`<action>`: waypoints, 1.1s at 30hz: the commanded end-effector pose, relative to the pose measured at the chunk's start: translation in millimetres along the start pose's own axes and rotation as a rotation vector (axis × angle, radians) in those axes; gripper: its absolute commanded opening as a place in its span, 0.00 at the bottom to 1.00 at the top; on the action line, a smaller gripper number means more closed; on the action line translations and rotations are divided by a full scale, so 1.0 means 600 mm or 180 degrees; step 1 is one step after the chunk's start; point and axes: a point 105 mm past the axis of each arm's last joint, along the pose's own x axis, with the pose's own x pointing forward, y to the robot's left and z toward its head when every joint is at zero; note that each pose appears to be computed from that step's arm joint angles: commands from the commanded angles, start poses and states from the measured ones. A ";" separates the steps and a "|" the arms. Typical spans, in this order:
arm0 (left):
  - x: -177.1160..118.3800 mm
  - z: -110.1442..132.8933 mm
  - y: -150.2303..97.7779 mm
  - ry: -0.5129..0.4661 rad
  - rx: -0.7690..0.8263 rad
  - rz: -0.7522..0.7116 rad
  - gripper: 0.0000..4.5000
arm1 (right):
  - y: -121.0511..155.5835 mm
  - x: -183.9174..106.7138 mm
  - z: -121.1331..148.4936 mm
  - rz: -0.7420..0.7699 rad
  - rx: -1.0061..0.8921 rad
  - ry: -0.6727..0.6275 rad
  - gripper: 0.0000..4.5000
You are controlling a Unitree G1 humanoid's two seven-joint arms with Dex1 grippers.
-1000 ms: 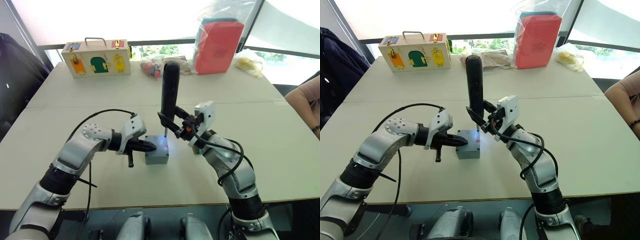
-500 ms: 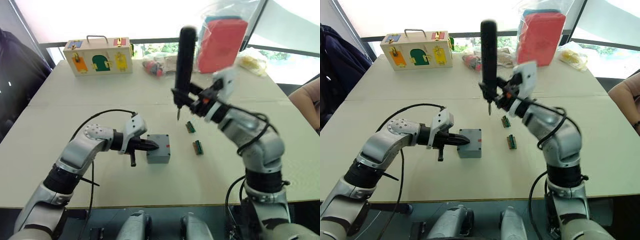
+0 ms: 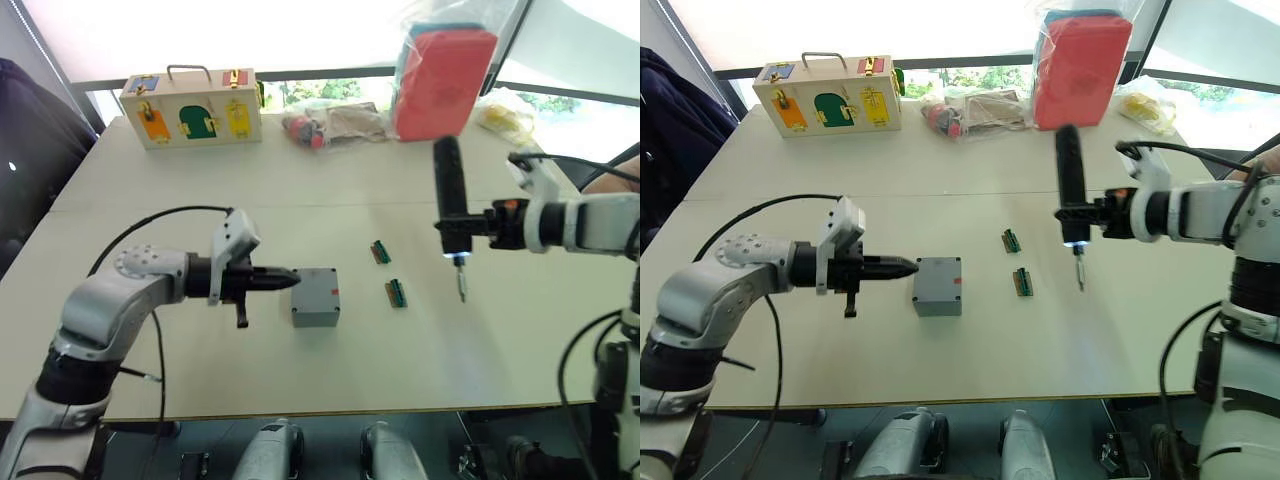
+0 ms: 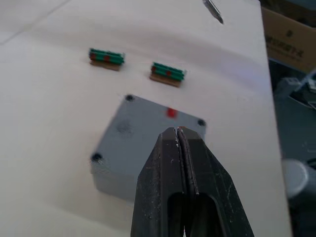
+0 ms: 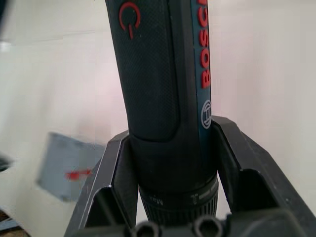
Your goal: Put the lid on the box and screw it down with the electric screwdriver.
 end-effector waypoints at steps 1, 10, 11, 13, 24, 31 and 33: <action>-0.004 0.010 -0.034 0.0064 0.0227 -0.0172 0.00 | -0.025 0.011 -0.026 -0.0063 0.0322 0.0294 0.38; 0.004 0.012 -0.045 0.0067 0.0201 -0.0142 0.00 | -0.064 0.056 -0.051 -0.0402 0.0855 0.0566 0.38; 0.003 0.012 -0.045 0.0070 0.0181 -0.0136 0.00 | -0.064 0.058 -0.052 -0.0409 0.0847 0.0579 0.38; 0.001 0.011 -0.044 0.0087 0.0164 -0.0117 0.00 | -0.066 0.060 -0.055 -0.0471 0.0797 0.0621 0.38; -0.003 0.017 -0.019 0.0002 0.0053 -0.0007 0.00 | -0.074 0.067 -0.079 -0.0748 0.0461 0.0707 0.90; -0.044 0.015 0.011 -0.0058 -0.0141 0.0331 0.00 | -0.049 0.034 -0.006 -0.0661 0.0083 -0.0012 1.00; -0.061 0.018 0.015 -0.0109 -0.0228 0.0435 0.00 | -0.027 0.017 0.020 -0.0521 -0.0050 -0.0263 1.00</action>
